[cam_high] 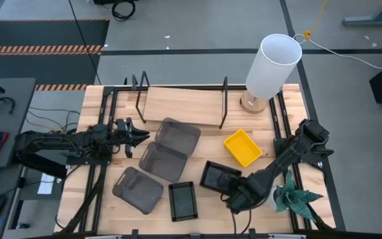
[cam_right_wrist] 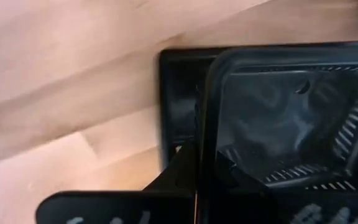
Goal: Stack baskets on shelf by color
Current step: Stack the bottom right black basket on the top black basket
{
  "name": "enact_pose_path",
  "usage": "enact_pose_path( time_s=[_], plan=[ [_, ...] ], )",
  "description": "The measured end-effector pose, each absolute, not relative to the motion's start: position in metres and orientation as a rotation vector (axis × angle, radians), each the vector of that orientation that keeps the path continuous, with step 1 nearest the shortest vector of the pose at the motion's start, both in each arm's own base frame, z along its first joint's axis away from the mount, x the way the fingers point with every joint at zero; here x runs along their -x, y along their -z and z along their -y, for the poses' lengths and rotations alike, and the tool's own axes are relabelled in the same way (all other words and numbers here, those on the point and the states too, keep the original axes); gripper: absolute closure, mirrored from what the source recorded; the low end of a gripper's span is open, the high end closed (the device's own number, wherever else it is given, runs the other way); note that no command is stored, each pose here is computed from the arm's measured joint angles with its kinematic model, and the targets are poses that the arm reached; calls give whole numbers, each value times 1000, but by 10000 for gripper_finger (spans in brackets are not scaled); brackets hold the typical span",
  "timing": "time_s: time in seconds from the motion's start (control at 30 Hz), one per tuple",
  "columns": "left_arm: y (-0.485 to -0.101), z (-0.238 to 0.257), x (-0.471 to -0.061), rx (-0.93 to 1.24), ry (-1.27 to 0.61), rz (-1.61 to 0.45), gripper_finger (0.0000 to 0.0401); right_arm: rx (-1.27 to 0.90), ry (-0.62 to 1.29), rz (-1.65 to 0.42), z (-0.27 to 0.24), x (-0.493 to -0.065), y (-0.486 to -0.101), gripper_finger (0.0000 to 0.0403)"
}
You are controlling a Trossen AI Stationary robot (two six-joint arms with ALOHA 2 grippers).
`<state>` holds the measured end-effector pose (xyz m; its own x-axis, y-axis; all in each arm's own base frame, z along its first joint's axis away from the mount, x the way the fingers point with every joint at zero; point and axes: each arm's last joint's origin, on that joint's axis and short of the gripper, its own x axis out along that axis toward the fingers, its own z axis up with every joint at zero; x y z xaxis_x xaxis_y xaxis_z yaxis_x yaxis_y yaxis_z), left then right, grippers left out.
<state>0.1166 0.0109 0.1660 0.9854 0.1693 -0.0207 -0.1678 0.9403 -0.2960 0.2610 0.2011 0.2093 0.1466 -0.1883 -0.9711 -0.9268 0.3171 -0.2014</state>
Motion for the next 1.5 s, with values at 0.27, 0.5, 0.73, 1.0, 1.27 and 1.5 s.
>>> enact_pose_path(
  time_s=[0.27, 0.5, 0.73, 1.0, 1.27, 1.5],
  plan=[
    [-166, -11, -117, 302, -172, 5, 316, 1171, -852, -1352, -198, -258, -203, 398],
    [-166, -11, -117, 301, -172, 5, 310, 1205, -859, -1335, -196, -260, -203, 386],
    [-166, -11, -117, 301, -172, 5, 316, 1195, -847, -1343, -192, -263, -203, 360],
    [-166, -11, -117, 301, -172, 5, 314, 1194, -805, -1351, -188, -266, -204, 323],
    [-166, -11, -117, 301, -172, 5, 311, 1161, -819, -1355, -187, -267, -203, 319],
    [-166, -11, -117, 301, -172, 5, 316, 1141, -814, -1332, -187, -270, -203, 317]
  ],
)
